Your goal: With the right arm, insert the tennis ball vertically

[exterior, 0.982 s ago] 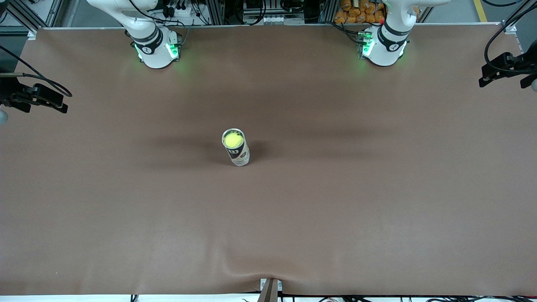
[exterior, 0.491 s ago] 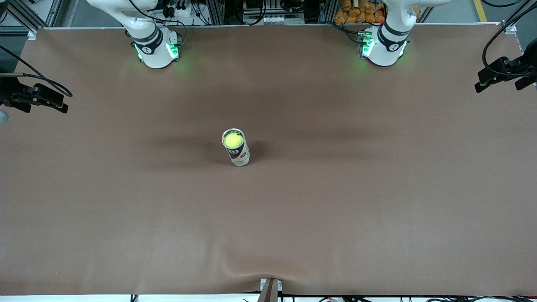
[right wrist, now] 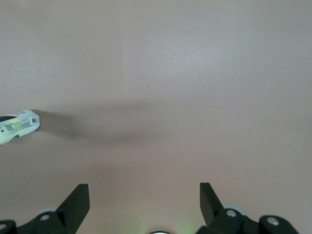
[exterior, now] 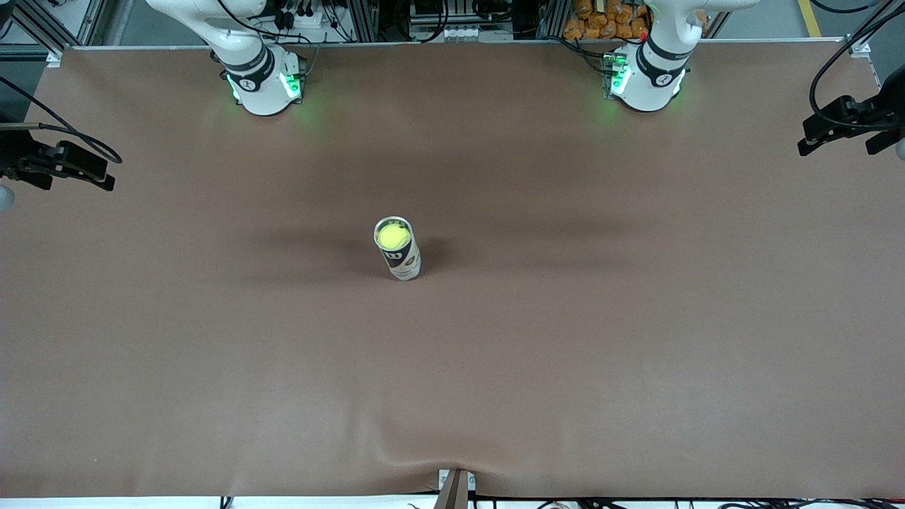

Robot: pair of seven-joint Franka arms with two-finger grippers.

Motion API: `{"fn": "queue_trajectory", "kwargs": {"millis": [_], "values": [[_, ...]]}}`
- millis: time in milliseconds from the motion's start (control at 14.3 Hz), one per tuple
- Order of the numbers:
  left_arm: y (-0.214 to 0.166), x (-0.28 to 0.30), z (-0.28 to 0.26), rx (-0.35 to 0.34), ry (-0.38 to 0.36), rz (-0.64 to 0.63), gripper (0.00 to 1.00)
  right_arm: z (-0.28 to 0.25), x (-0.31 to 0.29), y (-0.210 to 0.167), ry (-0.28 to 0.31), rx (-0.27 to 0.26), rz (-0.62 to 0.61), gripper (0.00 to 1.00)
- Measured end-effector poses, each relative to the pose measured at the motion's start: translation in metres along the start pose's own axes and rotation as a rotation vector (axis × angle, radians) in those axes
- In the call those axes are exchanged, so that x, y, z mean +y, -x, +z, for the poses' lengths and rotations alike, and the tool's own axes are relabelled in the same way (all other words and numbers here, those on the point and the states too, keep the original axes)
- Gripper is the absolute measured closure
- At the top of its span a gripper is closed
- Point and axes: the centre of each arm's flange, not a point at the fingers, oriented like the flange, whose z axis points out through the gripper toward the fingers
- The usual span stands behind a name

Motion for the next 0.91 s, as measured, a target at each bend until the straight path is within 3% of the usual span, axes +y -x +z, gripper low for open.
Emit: {"fn": "queue_trajectory", "kwargs": {"millis": [912], "values": [[-0.0029, 0.002, 0.0036, -0.005, -0.001, 0.004, 0.0, 0.0, -0.0001, 0.0, 0.0, 0.0, 0.0, 0.0]]}}
